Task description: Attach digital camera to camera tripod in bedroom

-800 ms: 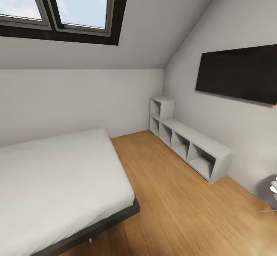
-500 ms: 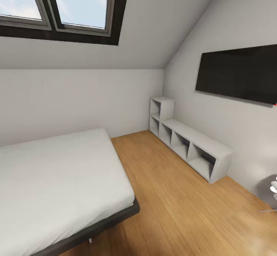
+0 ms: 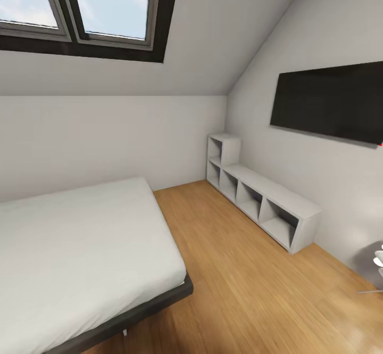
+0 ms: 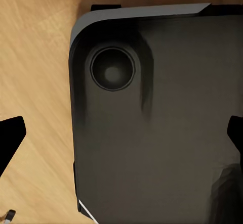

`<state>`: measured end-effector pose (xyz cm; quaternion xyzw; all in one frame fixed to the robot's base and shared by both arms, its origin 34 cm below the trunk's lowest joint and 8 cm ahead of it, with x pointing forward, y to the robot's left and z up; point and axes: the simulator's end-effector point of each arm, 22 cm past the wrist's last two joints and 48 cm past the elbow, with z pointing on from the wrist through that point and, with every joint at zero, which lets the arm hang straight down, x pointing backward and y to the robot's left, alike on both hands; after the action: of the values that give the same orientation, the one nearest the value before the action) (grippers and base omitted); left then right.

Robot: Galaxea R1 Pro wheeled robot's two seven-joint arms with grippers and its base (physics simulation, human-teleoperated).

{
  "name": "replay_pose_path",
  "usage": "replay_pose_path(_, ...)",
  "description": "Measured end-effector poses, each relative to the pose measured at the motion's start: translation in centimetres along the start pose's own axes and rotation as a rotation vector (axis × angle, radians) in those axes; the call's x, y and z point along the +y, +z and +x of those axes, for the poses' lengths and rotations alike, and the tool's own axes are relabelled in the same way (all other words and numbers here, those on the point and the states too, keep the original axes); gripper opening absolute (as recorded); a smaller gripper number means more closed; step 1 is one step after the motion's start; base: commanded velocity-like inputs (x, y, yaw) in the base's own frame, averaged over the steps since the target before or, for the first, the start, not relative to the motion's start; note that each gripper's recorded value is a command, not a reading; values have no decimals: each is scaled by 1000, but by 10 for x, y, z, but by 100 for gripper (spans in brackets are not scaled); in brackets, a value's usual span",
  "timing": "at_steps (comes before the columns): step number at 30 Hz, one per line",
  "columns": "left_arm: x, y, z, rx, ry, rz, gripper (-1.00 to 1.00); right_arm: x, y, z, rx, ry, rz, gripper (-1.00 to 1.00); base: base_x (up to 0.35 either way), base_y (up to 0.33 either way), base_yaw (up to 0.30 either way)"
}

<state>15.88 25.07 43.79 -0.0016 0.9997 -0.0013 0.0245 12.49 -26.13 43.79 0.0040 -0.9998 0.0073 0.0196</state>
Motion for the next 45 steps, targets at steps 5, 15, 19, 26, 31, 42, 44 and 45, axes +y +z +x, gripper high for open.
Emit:
replay_pose_path(5,0,0,0,0,0,0,100,0,0,0,0,0,0,100,0,0,0)
replay_pose_path(15,0,0,0,0,-2,0,100,-1,0,-1,-7,7,3,100,0,0,-117)
replay_pose_path(19,0,0,0,0,-2,0,100,-1,0,-1,-7,8,3,100,0,0,-236)
replay_pose_path(26,0,0,0,-1,-2,0,100,-1,0,-1,-7,9,3,100,0,0,-246)
replay_pose_path(31,0,0,0,-1,-2,0,100,-2,0,-2,-10,14,4,100,0,0,-275)
replay_pose_path(42,0,0,-2,-7,1,0,100,-2,0,-7,-33,20,5,100,0,0,-284)
replay_pose_path(44,0,0,-3,-8,2,0,100,-2,0,-7,-34,21,4,100,0,0,-286)
replay_pose_path(45,1,0,-3,-8,3,-1,100,-2,0,-7,-34,20,4,100,0,0,-286)
